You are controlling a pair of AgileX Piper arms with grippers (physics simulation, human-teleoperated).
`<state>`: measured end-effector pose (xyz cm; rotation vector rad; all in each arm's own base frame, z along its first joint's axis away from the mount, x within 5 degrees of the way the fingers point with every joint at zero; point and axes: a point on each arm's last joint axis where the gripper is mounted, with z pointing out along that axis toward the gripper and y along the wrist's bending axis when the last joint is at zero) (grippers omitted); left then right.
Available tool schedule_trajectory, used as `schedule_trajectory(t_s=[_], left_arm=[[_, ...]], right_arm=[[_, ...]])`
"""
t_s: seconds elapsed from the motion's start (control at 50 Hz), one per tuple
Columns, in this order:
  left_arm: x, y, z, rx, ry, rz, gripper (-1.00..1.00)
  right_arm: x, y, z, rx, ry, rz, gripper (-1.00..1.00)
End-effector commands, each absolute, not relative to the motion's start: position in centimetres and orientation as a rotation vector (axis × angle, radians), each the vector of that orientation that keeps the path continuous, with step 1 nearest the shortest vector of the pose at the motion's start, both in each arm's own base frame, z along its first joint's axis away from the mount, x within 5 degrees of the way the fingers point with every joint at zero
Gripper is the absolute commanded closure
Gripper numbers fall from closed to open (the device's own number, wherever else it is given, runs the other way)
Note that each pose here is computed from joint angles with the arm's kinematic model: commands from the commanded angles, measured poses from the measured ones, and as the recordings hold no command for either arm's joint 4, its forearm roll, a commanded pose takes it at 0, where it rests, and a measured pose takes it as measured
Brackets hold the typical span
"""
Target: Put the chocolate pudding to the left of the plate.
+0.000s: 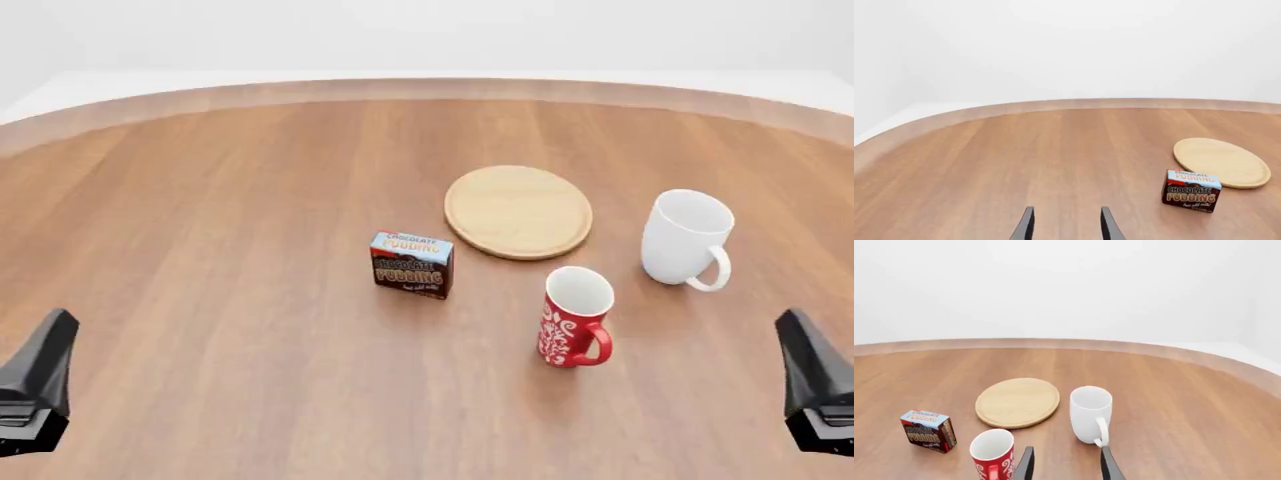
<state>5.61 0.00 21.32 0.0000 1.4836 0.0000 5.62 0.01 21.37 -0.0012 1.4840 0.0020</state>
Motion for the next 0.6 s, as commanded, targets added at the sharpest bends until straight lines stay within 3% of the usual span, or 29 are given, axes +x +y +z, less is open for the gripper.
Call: schedule_trajectory(t_s=[0.02,0.24,0.38,0.6], left_arm=[[5.6,0.0,21.3,0.000,1.484,0.000,-1.00],[5.6,0.0,21.3,0.000,1.484,0.000,-1.00],[5.6,0.0,21.3,0.000,1.484,0.000,-1.00],[5.6,0.0,21.3,0.000,1.484,0.000,-1.00]], right_arm=[[5.6,0.0,21.6,0.001,1.482,0.002,-1.00],[5.3,0.0,23.1,-0.004,1.440,0.010,-1.00],[4.3,0.5,28.2,-0.128,1.377,0.041,-1.00],[7.9,1.3,37.4,-0.199,1.334,0.025,-1.00]])
